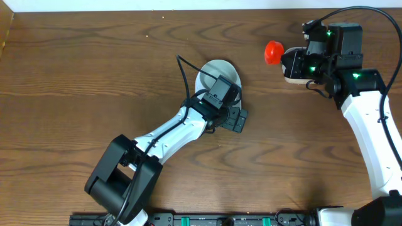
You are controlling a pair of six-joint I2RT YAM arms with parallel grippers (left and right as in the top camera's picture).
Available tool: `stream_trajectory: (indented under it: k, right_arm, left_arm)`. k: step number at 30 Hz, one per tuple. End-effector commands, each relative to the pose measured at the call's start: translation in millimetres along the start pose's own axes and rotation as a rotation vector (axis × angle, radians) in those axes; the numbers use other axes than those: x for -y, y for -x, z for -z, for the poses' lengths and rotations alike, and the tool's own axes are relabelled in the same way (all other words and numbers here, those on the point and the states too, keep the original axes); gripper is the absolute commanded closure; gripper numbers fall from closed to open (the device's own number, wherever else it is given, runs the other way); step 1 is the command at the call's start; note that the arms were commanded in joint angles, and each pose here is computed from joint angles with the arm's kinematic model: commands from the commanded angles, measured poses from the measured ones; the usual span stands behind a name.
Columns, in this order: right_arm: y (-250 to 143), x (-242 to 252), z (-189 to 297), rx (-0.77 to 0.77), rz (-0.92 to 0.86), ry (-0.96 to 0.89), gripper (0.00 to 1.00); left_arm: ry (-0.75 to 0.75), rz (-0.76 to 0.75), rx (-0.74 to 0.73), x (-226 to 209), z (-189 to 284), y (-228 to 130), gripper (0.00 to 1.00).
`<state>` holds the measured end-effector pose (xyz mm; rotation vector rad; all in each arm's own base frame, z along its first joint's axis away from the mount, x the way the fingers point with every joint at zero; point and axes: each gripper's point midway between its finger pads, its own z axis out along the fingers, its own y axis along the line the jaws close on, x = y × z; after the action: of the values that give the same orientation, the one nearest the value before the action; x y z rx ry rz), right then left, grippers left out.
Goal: Scoop item into bowl and weigh 50g on scale
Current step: 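Move the left gripper down to the scale's buttons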
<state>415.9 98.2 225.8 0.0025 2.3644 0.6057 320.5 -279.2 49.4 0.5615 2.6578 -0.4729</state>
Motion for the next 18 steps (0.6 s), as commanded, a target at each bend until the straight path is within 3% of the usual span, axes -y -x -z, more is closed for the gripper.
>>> stream_trajectory:
  k: [1, 18]
  right_arm:
    - [6.6, 0.5, 2.6, 0.016, 0.021, -0.010, 0.99]
    - [5.6, 5.3, 2.6, 0.014, 0.021, -0.037, 0.99]
  left_arm:
    - [0.020, 0.007, 0.002, -2.8, -4.9, -0.2, 0.03]
    - [0.014, -0.002, -0.028, 0.2, -17.7, -8.6, 0.04]
